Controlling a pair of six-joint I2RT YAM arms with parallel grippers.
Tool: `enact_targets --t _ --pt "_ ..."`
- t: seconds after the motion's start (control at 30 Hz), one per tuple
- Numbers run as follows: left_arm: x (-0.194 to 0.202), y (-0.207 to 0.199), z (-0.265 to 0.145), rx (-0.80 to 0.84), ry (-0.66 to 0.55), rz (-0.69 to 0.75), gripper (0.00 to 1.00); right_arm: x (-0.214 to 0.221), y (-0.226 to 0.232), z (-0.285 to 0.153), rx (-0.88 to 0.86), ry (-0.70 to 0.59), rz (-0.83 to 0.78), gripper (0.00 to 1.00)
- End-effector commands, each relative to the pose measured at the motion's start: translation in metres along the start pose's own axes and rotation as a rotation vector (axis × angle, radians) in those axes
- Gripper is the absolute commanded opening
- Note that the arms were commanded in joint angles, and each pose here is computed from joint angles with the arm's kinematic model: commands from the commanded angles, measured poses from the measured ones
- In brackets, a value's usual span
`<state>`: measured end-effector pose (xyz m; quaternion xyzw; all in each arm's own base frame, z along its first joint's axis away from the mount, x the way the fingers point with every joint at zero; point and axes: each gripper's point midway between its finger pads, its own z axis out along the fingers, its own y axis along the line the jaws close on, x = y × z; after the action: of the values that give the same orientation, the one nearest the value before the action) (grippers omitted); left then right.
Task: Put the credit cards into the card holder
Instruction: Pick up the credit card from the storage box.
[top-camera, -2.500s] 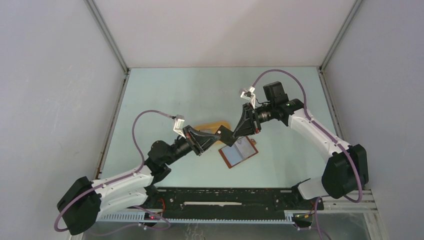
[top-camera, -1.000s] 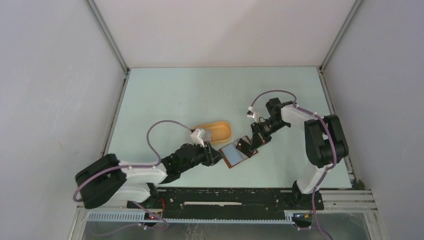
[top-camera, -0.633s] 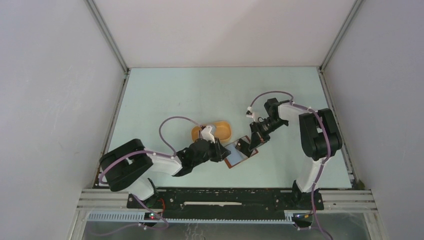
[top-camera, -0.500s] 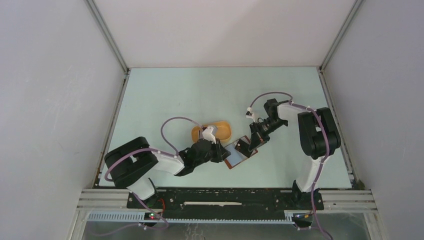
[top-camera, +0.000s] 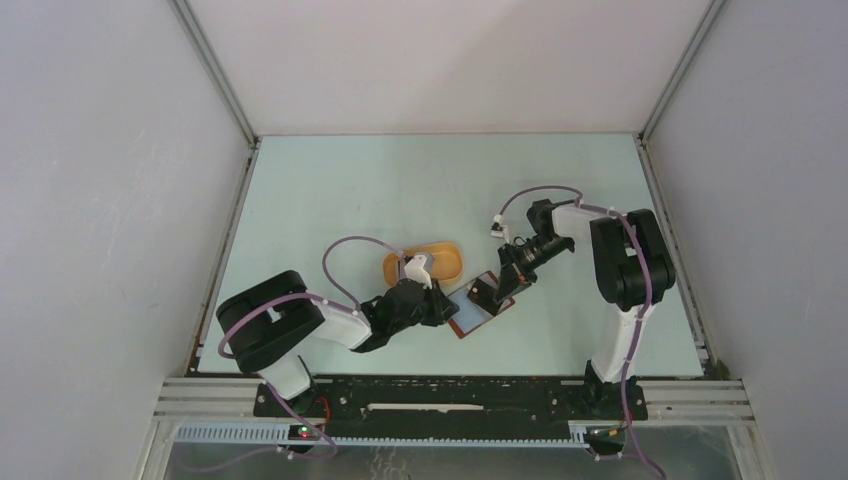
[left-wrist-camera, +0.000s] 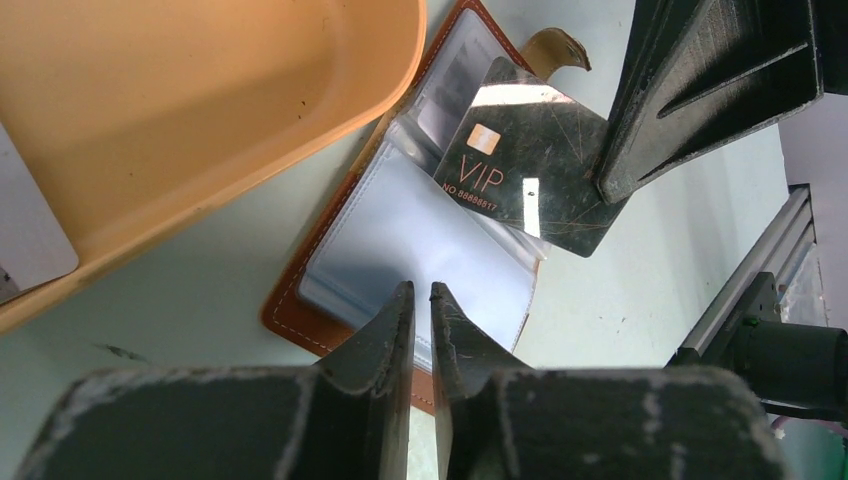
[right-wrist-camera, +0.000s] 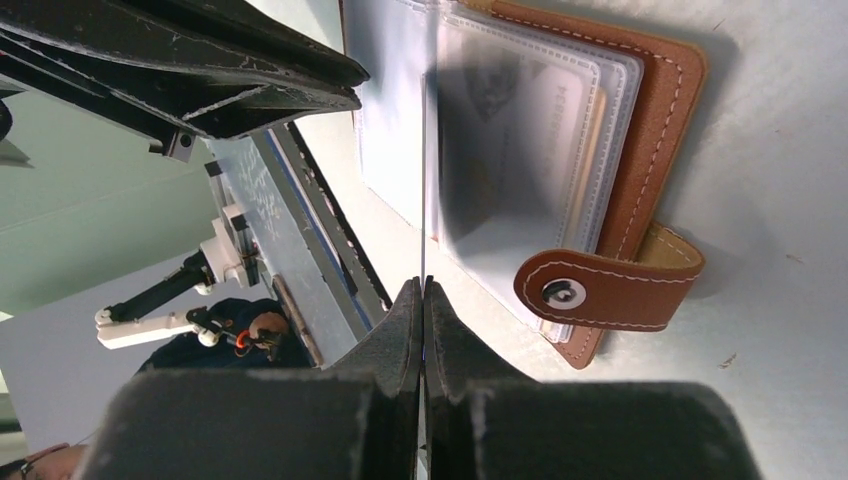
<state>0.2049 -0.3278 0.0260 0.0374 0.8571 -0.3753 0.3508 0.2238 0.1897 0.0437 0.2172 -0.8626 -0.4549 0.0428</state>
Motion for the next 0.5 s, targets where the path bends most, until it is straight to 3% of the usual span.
enact_targets --t 0.0,0.23,0.47 --pt "-0.007 -0.004 0.006 -0.014 -0.019 0.002 0.15 -0.008 0.007 -0.005 -0.032 -0.019 -0.017 0.00" --pt "-0.017 -0.011 -0.005 -0.001 -0.042 0.022 0.16 -0.022 0.020 -0.036 0.045 -0.123 -0.121 0.00" --pt "-0.025 -0.021 -0.014 0.031 -0.057 0.044 0.18 -0.020 0.014 -0.038 0.089 -0.118 -0.122 0.00"
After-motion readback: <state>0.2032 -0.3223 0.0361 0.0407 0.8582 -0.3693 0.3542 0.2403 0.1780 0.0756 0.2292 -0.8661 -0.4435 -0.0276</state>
